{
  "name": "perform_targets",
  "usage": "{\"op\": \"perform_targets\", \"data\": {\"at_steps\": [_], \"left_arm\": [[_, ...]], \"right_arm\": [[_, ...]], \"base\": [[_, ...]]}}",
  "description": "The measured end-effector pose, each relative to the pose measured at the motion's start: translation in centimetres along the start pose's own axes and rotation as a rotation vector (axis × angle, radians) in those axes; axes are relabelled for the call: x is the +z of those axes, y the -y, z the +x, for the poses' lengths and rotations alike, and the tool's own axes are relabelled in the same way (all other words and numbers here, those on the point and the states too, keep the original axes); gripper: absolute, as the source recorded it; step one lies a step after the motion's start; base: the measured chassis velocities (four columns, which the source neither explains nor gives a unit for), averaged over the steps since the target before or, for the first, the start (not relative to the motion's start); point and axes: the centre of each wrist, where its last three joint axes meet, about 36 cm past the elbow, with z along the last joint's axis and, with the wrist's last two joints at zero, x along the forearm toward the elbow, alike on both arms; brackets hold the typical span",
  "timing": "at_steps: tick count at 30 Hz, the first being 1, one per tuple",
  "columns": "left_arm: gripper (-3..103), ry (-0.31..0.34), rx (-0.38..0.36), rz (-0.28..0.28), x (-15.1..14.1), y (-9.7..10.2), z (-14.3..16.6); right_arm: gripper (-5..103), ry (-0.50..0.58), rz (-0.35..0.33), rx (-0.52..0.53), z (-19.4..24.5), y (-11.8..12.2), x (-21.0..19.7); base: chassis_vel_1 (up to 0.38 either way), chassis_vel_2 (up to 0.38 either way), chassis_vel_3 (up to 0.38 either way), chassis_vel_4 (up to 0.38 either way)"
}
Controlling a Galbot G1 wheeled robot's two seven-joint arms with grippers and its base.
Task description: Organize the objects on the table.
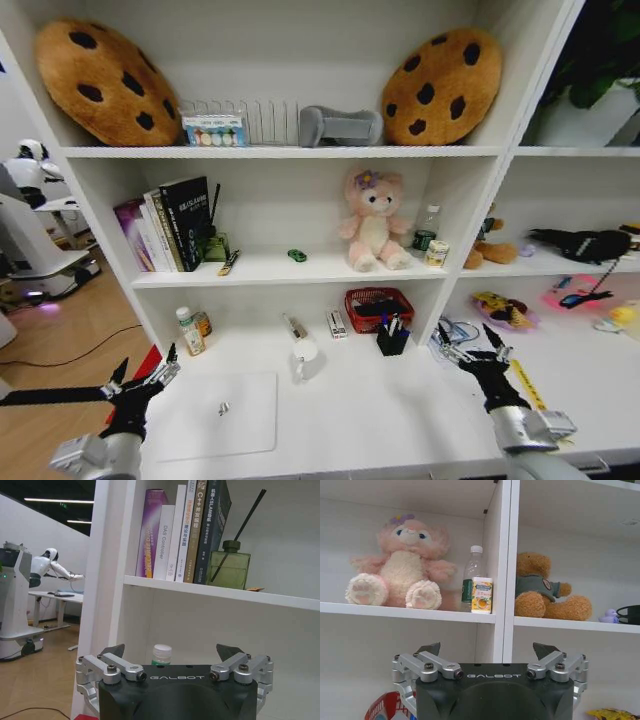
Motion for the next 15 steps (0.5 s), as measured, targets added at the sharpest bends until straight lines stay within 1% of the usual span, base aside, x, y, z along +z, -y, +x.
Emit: {"op": "perform_targets", "data": {"at_steps": [4, 8, 12, 15], "left_arm": [[100, 0.0, 0.0, 0.0, 0.0, 0.0, 0.0], [100, 0.0, 0.0, 0.0, 0.0, -0.01, 0.0], [100, 0.0, 0.0, 0.0, -0.01, -0.01, 0.0], [100, 0.0, 0.0, 0.0, -0.01, -0.01, 0.0]], "right_arm": [[100, 0.0, 0.0, 0.0, 0.0, 0.0, 0.0], [100, 0.0, 0.0, 0.0, 0.0, 0.0, 0.0], [100, 0.0, 0.0, 0.0, 0.0, 0.0, 0.0], [100, 0.0, 0.0, 0.0, 0.0, 0.0, 0.0]], "base": [[0.018, -0.007, -0.008, 0.011], [0.109, -0.05, -0.109, 0.081], [0.147, -0.116, -0.16, 0.144], [0.164, -0.2, -0.199, 0.186]]}}
